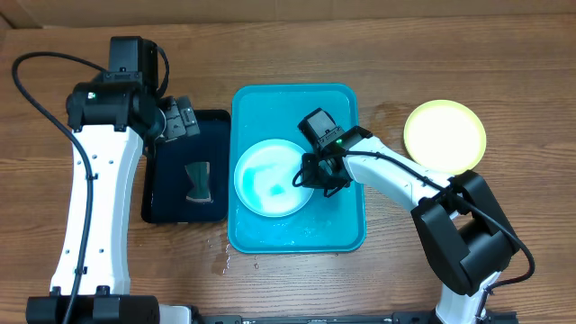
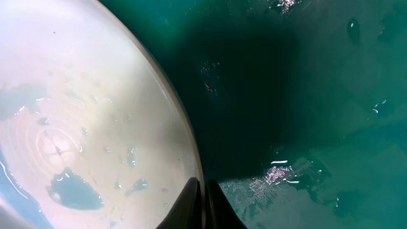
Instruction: Clean dirty plates on tray and stack at the side
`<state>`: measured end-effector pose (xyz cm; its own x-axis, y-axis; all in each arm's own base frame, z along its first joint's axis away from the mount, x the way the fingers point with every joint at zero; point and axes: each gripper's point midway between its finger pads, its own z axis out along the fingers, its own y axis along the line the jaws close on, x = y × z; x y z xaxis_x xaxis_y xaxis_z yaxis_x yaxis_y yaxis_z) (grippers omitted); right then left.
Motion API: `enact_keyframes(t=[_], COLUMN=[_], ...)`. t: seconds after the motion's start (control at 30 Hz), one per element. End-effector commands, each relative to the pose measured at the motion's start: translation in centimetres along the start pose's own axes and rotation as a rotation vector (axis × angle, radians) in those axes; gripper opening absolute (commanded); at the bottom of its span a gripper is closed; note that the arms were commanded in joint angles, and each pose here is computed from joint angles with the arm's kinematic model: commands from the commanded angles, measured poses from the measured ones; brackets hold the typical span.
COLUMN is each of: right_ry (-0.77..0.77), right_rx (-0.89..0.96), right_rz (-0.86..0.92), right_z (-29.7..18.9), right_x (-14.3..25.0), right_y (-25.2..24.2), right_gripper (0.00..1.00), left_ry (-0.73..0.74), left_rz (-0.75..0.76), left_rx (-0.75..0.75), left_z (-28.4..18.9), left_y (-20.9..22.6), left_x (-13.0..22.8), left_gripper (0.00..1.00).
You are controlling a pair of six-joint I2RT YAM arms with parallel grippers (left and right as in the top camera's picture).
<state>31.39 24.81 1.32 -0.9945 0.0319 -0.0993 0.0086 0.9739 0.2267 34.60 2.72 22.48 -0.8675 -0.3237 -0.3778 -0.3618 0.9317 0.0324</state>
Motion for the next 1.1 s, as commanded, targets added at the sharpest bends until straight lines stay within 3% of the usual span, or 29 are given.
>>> enact_keyframes(t=[0.0, 0.13, 0.33, 0.6, 0.8, 1.07], right_ry=[-0.004, -0.009, -0.091, -0.186, -0.209, -0.318], right_rx=[0.017, 0.015, 0.06, 0.038, 0.026, -0.05], right_rz=[-0.003, -0.004, -0.006, 0.015, 0.061, 0.059], right_z=[0.1, 0.1, -0.1, -0.8, -5.1, -11.9], right_x=[0.1, 0.0, -1.6, -4.5, -7.4, -11.5], right_y=[-0.3, -0.3, -0.8, -0.7, -0.5, 2.8], right_gripper=[0.04, 0.04, 0.04, 0.04, 0.04, 0.04], left_ry=[-0.019, -0.051, -0.15, -0.289, -0.368, -0.367], left_rz=[-0.005, 0.017, 0.182, 0.158, 0.143, 0.143], left_rx=[-0.013, -0.003, 0.016, 0.049, 0.067, 0.067], left_z=[-0.2, -1.2, -5.6, -13.2, -17.4, -17.3], left_y=[0.4, 0.3, 0.2, 1.0, 1.8, 1.7], left_x=[-0.5, -1.3, -3.6, -5.1, -5.1, -5.2], left_gripper=[1.0, 1.0, 1.0, 1.0, 1.0, 1.0])
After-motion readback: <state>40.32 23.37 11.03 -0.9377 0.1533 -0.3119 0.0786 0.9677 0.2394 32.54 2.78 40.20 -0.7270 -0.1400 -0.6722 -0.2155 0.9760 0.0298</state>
